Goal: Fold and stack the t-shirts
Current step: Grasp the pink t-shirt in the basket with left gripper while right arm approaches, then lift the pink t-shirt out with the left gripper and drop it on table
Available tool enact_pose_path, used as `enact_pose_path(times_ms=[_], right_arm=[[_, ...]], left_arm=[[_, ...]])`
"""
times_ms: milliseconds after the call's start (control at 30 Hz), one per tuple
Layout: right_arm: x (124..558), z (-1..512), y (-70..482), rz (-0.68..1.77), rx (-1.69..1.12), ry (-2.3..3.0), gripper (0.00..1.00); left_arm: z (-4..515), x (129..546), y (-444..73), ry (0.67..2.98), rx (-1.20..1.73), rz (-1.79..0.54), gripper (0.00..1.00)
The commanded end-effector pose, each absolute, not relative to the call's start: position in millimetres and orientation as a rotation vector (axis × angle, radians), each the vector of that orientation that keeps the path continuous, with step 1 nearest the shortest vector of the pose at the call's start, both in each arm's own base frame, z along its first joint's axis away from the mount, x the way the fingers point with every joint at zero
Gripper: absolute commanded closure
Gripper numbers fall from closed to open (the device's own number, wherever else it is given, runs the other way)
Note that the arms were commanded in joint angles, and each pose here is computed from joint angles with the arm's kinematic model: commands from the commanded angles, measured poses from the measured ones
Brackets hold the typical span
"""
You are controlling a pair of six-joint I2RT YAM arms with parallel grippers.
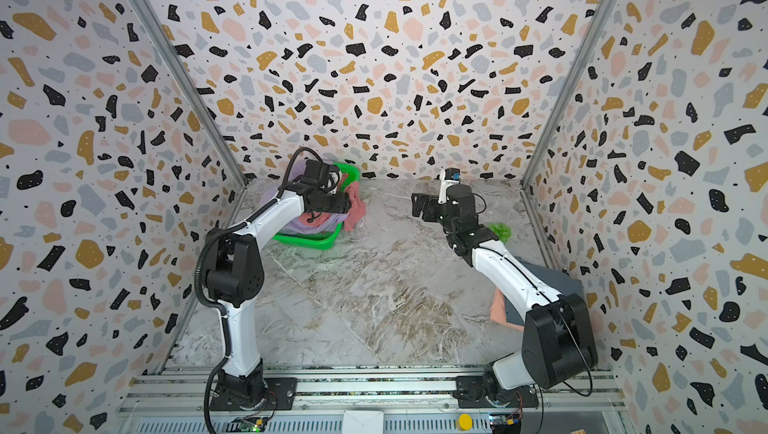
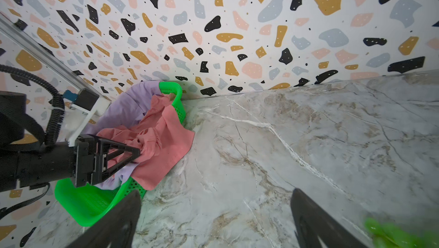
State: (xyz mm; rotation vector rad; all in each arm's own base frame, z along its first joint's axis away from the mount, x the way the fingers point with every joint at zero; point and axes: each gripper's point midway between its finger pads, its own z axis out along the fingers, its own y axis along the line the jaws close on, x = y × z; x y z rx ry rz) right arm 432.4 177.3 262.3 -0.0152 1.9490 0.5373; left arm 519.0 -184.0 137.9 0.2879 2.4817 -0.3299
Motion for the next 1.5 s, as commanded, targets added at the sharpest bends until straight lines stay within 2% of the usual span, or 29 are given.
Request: enact_pose_path(times_ms=[0,167,233,333,433,500,600,733,867,933,1133,1267,1367,1400,1433,1467], right_arm=[[428,270,165,0.485,0.012,1.933,0.03],[428,266,164,0.460,0.004,1.944,0.03],[429,264,163,0.453,0.009,1.949,0.03],[429,264,162,0.453,0.011,1.948,0.03],[430,263,165,0.458,0.005,1.950,0.04],[432,265,166,0.462,-0.001,1.947,0.04],[436,269,169,0.473,-0.006,1.938,0.04],[441,276,171,0.467,-0.019,1.924,0.04],[443,283,172,0.460,-0.035,1.914,0.04],[442,283,171,0.453,-0.034,1.915,0.04],[434,291,156,0.409,0.014,1.886,0.04],[429,294,146,0.366,0.031,1.876,0.04],[426,295,138,0.334,0.045,1.873,0.03],[425,294,136,0.328,0.050,1.875,0.03],[424,292,134,0.330,0.049,1.879,0.03],[424,290,134,0.332,0.050,1.886,0.03]], left_arm=[[143,519,-188,2.476,0.340,-0.327,0.49],[150,532,-191,2.425,0.293,-0.333,0.84],[162,538,-192,2.393,0.276,-0.341,0.93],[191,543,-194,2.327,0.264,-0.360,0.94],[235,546,-195,2.226,0.253,-0.375,1.00],[278,545,-194,2.140,0.254,-0.380,1.00],[383,534,-202,1.932,0.290,-0.470,1.00],[529,480,-230,1.552,0.378,-0.783,1.00],[620,402,-245,1.179,0.496,-1.118,1.00],[645,367,-241,1.025,0.520,-1.205,1.00],[673,311,-236,0.838,0.591,-1.383,1.00],[650,333,-247,0.944,0.563,-1.395,1.00],[596,370,-261,1.142,0.513,-1.389,1.00],[569,383,-266,1.230,0.486,-1.394,0.89],[539,397,-270,1.328,0.455,-1.390,0.67],[511,411,-273,1.422,0.417,-1.373,0.60]])
